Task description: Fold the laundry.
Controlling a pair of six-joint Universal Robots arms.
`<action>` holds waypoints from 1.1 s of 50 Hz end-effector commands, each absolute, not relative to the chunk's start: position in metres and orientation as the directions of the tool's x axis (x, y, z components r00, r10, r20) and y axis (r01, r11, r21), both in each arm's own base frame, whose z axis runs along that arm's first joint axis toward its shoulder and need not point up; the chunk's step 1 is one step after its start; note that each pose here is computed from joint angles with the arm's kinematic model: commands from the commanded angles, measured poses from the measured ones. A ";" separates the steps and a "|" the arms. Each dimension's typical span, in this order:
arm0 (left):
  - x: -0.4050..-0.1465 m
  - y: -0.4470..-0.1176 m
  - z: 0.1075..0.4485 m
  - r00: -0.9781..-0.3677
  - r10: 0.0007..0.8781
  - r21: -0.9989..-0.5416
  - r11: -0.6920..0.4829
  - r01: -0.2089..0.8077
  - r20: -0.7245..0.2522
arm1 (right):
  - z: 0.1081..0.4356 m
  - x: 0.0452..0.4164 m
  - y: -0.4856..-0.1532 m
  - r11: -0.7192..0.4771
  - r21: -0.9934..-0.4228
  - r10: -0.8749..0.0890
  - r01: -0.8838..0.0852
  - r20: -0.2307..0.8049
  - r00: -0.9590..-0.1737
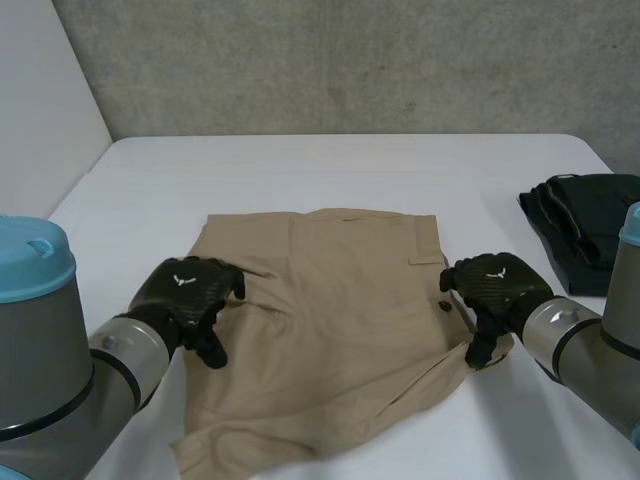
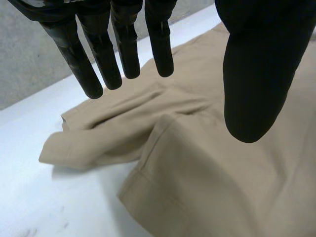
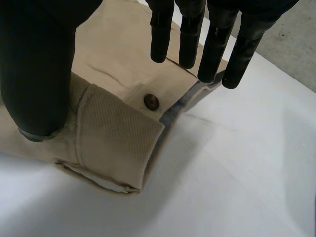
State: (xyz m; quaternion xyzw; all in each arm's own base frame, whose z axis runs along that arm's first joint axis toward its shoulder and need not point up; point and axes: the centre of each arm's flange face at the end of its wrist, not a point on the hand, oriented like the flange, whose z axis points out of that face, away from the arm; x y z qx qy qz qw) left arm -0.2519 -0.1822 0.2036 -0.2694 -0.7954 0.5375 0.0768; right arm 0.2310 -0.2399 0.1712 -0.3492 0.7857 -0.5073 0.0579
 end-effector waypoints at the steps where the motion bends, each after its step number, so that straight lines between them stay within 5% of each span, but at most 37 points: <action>1: -0.270 -0.188 0.227 -0.824 0.542 -0.977 0.026 0.211 -0.164 | 0.181 0.252 -0.235 0.206 -0.906 -0.663 -0.370 0.149 -0.733; 12: -0.245 -0.206 0.212 -0.868 0.477 -0.949 0.188 0.255 -0.139 | 0.178 0.233 -0.251 0.201 -0.879 -0.628 -0.432 0.223 -0.745; 55: -0.249 -0.192 0.207 -0.845 0.515 -0.929 0.223 0.294 -0.144 | 0.167 0.232 -0.243 0.209 -0.841 -0.664 -0.499 0.253 -0.703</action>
